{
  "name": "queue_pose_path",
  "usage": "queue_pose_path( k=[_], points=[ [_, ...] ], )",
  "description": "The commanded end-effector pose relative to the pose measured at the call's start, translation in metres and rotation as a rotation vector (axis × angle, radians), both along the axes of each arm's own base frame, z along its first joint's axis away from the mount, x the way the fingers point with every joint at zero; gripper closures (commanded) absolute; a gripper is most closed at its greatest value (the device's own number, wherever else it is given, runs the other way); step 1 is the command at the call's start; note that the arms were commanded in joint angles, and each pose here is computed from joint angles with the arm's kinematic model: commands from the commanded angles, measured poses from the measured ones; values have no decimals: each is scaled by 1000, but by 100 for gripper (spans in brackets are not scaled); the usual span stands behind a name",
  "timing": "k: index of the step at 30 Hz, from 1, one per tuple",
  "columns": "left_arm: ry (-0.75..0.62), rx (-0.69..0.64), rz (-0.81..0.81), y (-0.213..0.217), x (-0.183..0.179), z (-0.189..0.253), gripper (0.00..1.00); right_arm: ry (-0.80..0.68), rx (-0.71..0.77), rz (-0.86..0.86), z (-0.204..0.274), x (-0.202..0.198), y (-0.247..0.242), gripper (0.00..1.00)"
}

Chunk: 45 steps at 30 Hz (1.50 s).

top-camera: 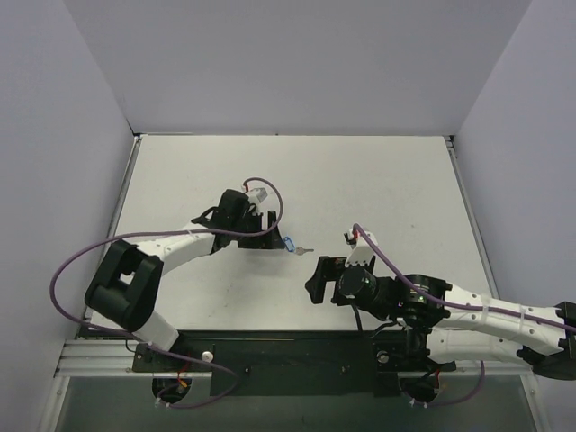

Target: Remove the keys from the keyring

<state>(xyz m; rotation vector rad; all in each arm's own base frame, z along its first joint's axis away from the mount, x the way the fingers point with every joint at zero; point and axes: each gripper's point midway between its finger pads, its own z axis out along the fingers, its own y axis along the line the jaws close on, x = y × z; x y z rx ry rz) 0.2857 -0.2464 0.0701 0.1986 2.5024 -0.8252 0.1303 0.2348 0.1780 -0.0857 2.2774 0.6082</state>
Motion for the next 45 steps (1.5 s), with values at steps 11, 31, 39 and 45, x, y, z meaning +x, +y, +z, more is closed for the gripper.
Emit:
queue_pose_path(
  k=[11,31,39,45],
  points=[
    [8,-94,-222,-60,44,-5,13,0,26,15,-2,-9,-12,11],
    [88,-79,-307,-71,23,-29,27,17,39,17,-8,-12,-11,11],
    [66,-96,-286,-72,26,-30,35,24,42,23,-10,-13,-5,11],
    [72,-83,-269,-73,30,-37,43,24,38,26,-10,-13,-2,11]
  ],
)
